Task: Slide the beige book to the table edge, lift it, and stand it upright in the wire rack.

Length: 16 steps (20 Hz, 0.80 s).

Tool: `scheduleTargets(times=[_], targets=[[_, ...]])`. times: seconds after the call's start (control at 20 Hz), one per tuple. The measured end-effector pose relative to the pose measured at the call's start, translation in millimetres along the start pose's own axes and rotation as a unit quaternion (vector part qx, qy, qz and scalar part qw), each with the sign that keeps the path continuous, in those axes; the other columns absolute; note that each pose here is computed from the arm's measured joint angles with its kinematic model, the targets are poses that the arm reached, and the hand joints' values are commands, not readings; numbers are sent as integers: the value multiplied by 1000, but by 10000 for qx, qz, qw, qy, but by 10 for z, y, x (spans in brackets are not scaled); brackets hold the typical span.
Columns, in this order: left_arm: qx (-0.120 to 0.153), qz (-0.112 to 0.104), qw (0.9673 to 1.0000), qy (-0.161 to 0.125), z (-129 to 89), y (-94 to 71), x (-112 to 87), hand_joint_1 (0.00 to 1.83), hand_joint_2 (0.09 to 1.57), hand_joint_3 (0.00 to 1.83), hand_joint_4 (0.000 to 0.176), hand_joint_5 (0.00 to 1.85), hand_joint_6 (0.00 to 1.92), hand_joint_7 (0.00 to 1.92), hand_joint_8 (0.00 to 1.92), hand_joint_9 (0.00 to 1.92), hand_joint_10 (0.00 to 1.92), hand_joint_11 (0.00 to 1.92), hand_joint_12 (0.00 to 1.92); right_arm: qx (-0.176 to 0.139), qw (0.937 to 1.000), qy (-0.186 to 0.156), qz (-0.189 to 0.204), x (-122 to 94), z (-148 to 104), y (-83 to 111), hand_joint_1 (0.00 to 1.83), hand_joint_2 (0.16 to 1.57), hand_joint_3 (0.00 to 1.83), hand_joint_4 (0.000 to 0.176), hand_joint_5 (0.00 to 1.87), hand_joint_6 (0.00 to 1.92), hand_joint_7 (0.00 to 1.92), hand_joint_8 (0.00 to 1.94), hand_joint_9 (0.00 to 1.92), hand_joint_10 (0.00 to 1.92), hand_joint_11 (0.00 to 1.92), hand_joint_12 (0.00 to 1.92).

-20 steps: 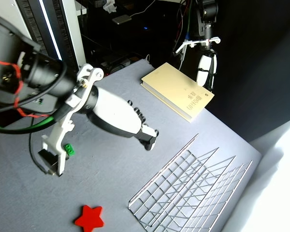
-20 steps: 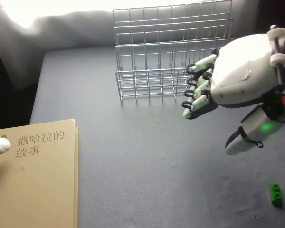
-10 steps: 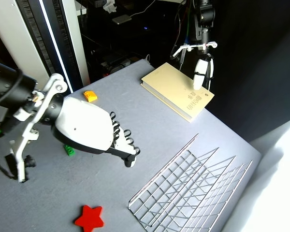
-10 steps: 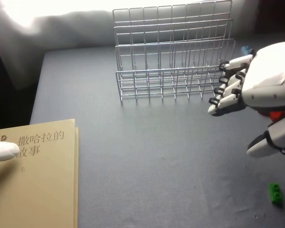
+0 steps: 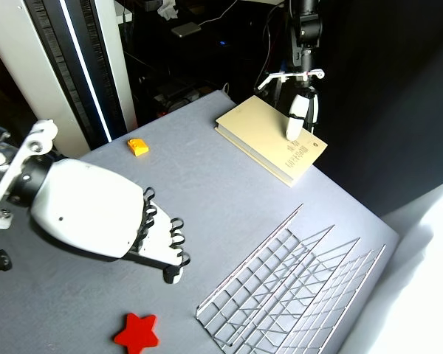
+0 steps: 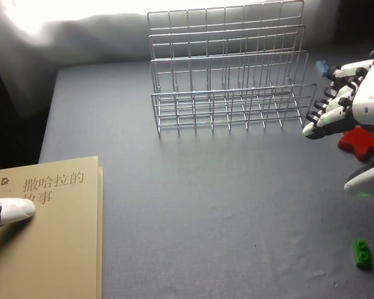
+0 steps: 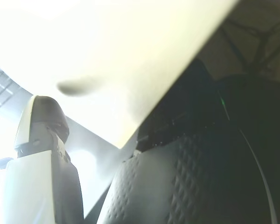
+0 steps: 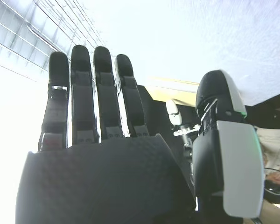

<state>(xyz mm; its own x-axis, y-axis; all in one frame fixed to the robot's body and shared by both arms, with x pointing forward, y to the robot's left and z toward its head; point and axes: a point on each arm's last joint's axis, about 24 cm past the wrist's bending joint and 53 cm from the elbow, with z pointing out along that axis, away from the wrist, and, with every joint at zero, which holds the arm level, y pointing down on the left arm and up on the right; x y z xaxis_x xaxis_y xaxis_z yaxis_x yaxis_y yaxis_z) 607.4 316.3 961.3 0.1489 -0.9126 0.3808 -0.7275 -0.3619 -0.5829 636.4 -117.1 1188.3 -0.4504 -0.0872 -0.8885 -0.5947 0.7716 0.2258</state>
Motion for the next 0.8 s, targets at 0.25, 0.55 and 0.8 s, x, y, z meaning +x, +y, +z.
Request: scheduleTargets(times=[0.25, 0.55, 0.8], targets=[[1, 9, 10000, 13, 5, 15, -1, 750, 1064, 4, 0, 119, 2, 106, 2, 101, 1, 0, 316, 112, 9991, -191, 361, -63, -31, -80, 285, 1109, 0, 0, 362, 3, 389, 3, 402, 4, 15, 969], [25, 0, 10000, 28, 4, 6, 2, 815, 1039, 3, 0, 210, 1, 204, 3, 197, 7, 0, 559, 279, 9959, -373, 771, -106, -96, -222, 262, 1112, 0, 0, 319, 0, 346, 1, 355, 0, 0, 908], [48, 8, 10000, 32, 2, -13, -1, 918, 1033, 0, 0, 314, 9, 300, 8, 301, 14, 0, 779, 310, 9944, -538, 851, -171, -134, -239, 252, 1113, 0, 0, 366, 3, 408, 3, 408, 5, 20, 956]])
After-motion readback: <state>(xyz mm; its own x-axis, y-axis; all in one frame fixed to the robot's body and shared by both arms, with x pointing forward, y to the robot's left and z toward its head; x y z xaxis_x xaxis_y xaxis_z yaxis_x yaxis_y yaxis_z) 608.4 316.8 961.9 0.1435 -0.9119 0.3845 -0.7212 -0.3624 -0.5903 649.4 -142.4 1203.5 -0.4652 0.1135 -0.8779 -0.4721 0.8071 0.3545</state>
